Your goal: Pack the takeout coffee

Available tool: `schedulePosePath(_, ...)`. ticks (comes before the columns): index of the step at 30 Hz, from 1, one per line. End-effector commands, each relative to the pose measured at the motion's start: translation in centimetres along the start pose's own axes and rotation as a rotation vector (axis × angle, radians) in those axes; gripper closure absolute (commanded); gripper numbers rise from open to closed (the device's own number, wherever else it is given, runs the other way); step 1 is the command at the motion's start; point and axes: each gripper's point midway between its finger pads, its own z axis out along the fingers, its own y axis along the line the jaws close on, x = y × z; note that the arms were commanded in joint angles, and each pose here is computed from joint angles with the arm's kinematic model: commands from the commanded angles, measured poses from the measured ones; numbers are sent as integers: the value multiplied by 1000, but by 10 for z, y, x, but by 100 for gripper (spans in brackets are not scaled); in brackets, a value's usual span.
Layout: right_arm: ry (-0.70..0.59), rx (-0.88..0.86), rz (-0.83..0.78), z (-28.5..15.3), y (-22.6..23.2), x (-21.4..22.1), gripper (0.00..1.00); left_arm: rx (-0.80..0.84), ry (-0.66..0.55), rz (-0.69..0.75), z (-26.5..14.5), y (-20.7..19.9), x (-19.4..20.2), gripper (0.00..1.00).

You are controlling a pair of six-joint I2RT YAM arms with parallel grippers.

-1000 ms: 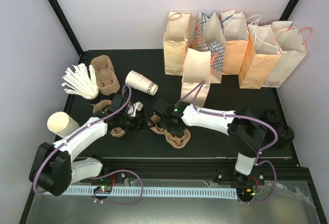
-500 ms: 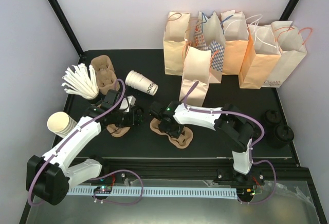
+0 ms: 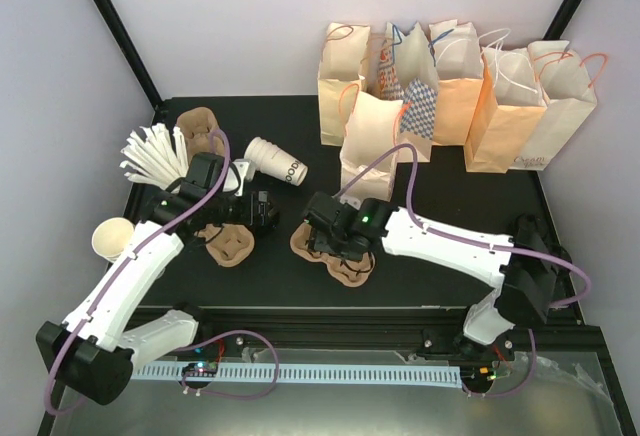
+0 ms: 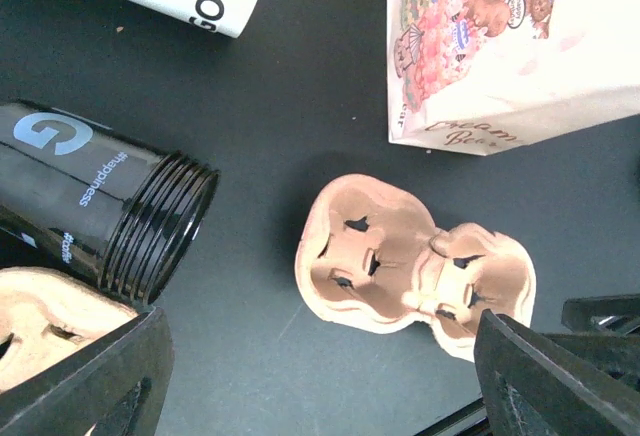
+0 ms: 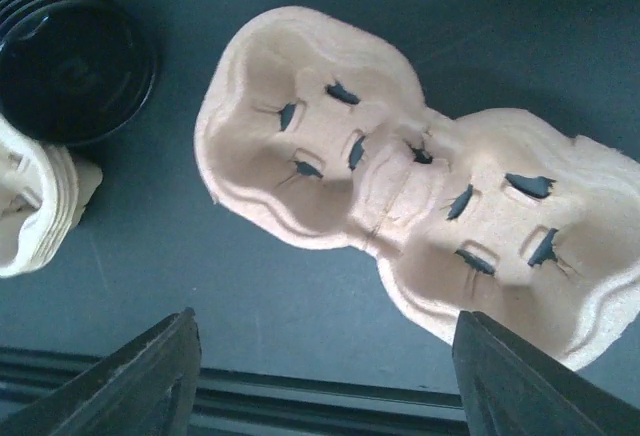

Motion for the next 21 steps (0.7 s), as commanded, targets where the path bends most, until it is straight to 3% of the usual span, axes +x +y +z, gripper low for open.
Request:
schedulePosePath(1,-1,153,36,26,-28,3,26,-31,-38,19,-7,3,-10,15)
schedulePosePath(10,35,272,212,68,-41,3,14,0,-19,-4,-7,-2,-5,15)
schedulePosePath(18,55,326,335,102,-49,6,21,29,-50,27,-13,-8,-9,15)
schedulePosePath(21,73,333,354,112,-48,9,28,38,-45,37,-10,-9,-8,15)
